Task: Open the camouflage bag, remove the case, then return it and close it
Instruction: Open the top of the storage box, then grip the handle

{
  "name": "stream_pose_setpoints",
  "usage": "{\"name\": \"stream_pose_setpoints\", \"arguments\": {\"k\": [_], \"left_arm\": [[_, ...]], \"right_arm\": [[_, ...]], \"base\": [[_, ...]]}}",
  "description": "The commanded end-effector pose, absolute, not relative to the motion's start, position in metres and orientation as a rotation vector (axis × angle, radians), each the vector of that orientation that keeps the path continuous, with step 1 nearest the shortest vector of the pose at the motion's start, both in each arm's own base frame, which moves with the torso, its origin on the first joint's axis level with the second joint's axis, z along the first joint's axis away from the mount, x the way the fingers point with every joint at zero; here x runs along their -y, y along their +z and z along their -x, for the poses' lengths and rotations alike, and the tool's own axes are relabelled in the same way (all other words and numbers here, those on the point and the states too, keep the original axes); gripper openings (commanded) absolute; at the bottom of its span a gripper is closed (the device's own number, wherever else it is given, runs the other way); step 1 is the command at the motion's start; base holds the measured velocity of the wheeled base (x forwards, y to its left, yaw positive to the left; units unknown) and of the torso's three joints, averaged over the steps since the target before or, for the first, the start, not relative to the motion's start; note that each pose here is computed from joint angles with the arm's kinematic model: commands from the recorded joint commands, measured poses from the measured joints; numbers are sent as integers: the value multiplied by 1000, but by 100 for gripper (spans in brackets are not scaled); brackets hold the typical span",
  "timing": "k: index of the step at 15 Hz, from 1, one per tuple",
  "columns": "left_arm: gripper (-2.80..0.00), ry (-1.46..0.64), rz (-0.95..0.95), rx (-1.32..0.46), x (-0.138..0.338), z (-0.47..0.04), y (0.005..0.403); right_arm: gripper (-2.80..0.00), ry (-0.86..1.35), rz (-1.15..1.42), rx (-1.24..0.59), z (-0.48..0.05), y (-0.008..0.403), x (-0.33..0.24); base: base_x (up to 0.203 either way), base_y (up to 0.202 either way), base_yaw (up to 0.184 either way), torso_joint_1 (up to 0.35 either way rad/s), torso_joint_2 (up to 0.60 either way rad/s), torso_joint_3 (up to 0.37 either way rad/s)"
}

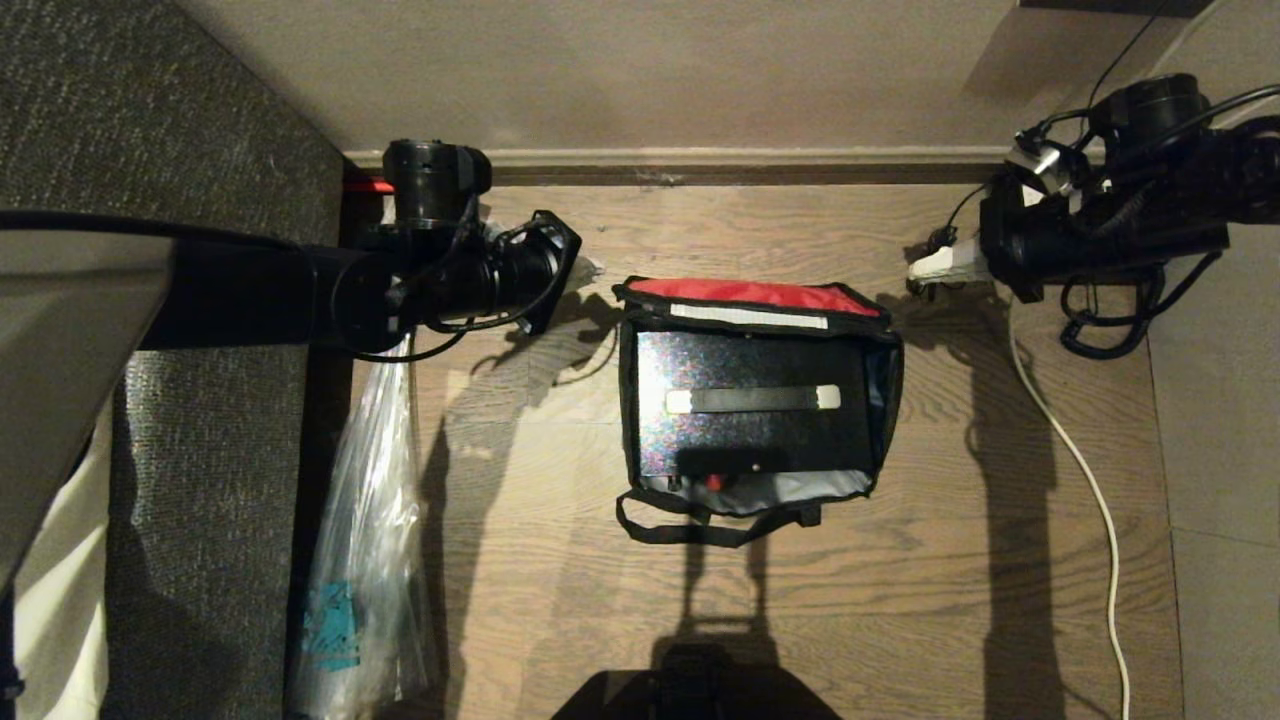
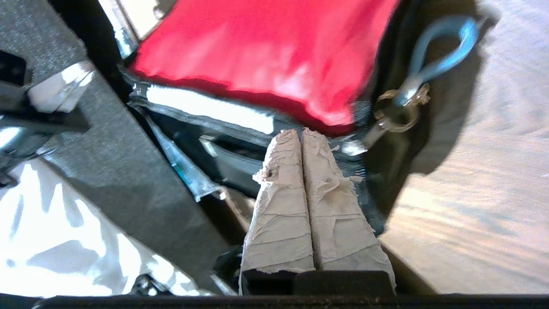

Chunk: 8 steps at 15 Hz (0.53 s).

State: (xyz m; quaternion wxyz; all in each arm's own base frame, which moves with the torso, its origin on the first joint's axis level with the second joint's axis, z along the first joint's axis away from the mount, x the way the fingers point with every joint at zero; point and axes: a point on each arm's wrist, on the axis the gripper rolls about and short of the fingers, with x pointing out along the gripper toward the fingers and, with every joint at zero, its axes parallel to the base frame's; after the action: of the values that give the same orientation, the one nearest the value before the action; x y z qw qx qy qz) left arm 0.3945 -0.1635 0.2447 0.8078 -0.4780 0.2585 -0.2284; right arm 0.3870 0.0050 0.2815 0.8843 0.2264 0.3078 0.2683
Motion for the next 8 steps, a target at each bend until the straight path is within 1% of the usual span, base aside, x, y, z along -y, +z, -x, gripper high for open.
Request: {"name": "stream_pose_setpoints", "arguments": {"k": [1, 4, 8], "left_arm": [[-280, -487, 1029, -548, 159, -383, 252], [-280, -455, 1031, -539, 143, -361, 262], [-280, -372, 1038, -524, 97, -304, 271]], "right_arm": [[-280, 550, -472, -638, -385, 283, 1], [-280, 550, -465, -666, -374, 286, 0], [-280, 534, -387, -677, -360, 293, -1]], "base": [[0, 0, 0, 0, 0, 0], [0, 0, 0, 0, 0, 0], [0, 0, 0, 0, 0, 0]]}}
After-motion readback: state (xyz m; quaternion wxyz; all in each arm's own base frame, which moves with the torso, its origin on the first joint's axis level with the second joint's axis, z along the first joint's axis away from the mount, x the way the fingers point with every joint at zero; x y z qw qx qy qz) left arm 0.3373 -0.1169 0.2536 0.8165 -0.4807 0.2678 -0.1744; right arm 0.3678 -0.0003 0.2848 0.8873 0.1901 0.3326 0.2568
